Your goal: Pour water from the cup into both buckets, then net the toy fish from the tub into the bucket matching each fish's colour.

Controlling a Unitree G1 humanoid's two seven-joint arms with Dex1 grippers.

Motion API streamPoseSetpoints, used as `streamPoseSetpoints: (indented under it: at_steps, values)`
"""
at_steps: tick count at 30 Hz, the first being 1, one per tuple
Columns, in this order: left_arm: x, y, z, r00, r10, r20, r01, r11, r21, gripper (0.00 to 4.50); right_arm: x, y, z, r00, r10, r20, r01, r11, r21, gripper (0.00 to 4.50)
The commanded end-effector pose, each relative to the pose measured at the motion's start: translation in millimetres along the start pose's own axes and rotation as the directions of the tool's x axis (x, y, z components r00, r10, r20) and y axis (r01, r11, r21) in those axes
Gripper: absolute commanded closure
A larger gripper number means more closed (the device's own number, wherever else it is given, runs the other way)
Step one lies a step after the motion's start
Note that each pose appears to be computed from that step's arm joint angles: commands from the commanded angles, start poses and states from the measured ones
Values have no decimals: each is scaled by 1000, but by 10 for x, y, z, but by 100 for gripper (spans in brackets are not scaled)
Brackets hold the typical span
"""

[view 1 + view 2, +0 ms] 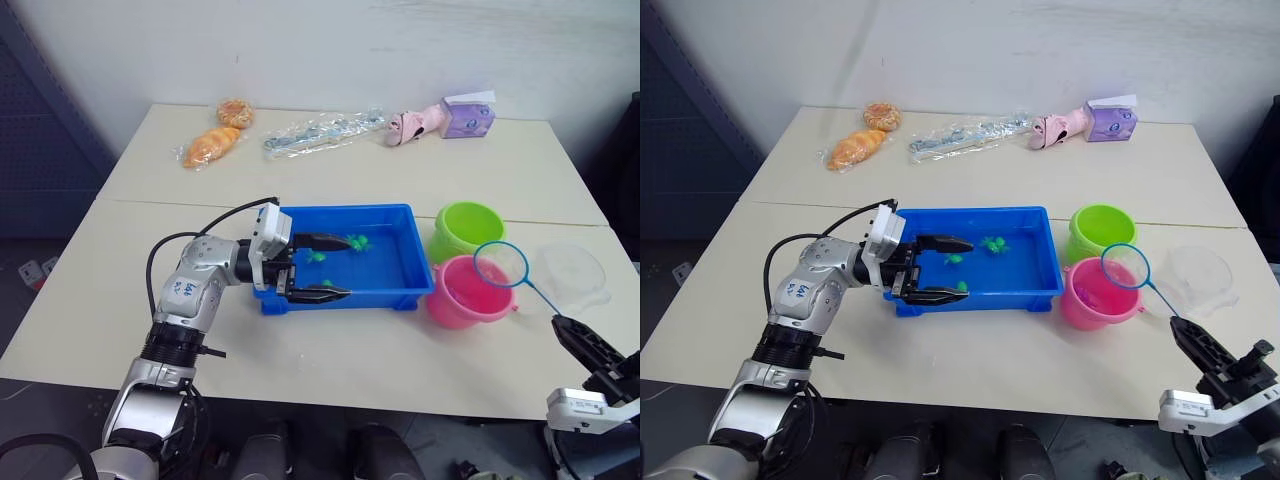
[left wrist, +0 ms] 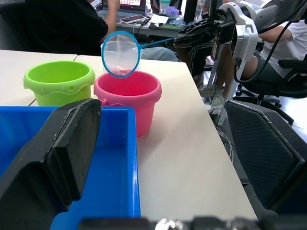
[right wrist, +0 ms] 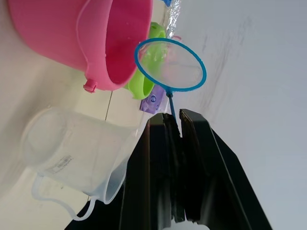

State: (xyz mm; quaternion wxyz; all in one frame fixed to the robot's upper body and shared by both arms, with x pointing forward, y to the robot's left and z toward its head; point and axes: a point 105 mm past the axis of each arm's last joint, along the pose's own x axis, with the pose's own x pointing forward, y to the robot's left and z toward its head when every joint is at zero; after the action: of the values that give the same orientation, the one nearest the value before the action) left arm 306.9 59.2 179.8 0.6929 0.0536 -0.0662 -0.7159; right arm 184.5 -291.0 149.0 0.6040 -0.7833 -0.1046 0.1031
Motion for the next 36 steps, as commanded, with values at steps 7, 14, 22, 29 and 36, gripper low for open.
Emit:
streamPoseSetpoints:
  at_steps: [7,14,22,29,36]
  values:
    - [-326,60,62,997,81,-17,-81,996,29,6,188,-653,356,958,-244,148,35,615,788,450]
    - [-1007,299,67,950,297,-91,-295,955,42,6,757,-989,786,921,-133,366,-332,224,916,450]
    - [-1197,305,110,928,351,-127,-344,936,78,6,1161,-863,924,903,139,407,-410,-10,912,450]
    - [-1109,239,117,931,340,-135,-329,940,93,6,1397,-820,744,895,283,344,-372,51,927,450]
    - [-1071,193,96,928,345,-138,-335,938,91,6,1568,-850,557,929,300,218,-303,275,912,450]
